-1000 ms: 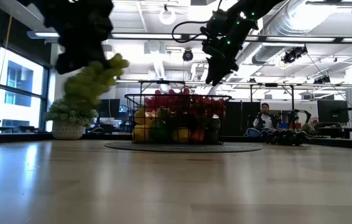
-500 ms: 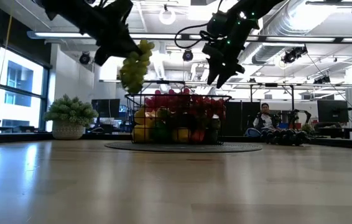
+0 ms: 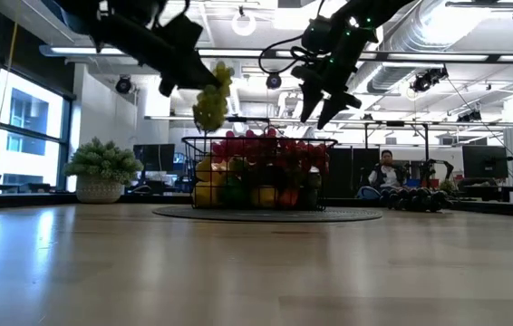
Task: Build produce basket
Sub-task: Put the green grapes into the black wire basket, then put the purple grapes into the black wire basket
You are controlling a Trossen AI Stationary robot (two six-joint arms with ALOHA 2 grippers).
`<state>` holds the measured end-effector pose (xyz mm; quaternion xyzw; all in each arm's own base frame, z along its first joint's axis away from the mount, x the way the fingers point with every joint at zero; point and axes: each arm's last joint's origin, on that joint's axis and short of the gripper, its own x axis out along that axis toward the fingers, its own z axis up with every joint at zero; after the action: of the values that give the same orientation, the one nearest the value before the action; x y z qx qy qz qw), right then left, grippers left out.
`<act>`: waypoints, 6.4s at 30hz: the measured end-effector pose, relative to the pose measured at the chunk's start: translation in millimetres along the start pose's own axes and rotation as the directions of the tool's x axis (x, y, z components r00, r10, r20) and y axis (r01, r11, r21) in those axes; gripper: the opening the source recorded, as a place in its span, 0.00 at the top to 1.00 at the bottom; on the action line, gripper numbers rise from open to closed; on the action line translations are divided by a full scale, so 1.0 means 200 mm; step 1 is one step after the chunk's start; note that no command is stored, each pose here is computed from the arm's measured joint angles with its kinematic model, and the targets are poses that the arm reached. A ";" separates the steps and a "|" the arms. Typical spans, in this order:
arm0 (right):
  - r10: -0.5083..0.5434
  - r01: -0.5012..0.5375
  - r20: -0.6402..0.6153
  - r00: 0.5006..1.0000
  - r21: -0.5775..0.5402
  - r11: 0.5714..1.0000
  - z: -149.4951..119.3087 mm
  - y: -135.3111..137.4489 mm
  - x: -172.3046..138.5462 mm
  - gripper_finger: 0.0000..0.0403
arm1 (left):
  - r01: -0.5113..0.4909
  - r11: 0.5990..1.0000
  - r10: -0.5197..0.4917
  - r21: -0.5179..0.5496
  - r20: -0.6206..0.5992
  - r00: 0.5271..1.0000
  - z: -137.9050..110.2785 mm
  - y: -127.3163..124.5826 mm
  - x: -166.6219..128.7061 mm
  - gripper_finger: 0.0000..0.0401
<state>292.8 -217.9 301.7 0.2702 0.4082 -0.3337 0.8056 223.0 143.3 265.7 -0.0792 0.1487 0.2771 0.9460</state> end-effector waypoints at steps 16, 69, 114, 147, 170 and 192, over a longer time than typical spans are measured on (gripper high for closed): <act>-0.001 0.001 -0.005 1.000 0.047 0.999 -0.02 0.06 0.00 0.41 | -0.033 0.999 0.032 0.000 -0.178 0.984 -0.19 0.03 0.21 0.89; -0.231 0.262 -0.206 0.951 0.142 0.954 -0.11 -0.07 -0.02 0.41 | -0.096 0.995 0.103 0.041 -0.259 0.960 0.24 0.15 0.15 0.37; -0.258 0.436 -0.564 0.784 0.206 0.876 -0.66 -0.65 0.35 0.55 | -0.298 0.954 0.289 -0.030 -0.169 0.942 0.38 0.47 0.05 0.37; -0.276 0.368 -0.352 0.894 0.226 0.902 -0.30 -0.32 0.18 1.00 | -0.296 0.955 0.279 -0.030 -0.255 0.926 0.34 0.47 0.04 0.37; -0.249 0.252 0.133 0.959 -0.001 0.968 0.13 0.12 -0.39 1.00 | -0.269 0.963 0.253 -0.004 -0.330 0.910 0.31 0.44 0.04 0.38; 0.174 -0.169 -0.029 0.984 -0.425 0.889 0.09 0.37 -0.20 1.00 | -0.257 0.966 0.253 0.033 -0.332 0.909 0.30 0.44 0.04 0.38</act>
<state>340.0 -171.3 356.9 0.1211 0.4416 -0.1655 0.8735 196.6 234.3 314.5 -0.1101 0.3141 0.3815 0.8623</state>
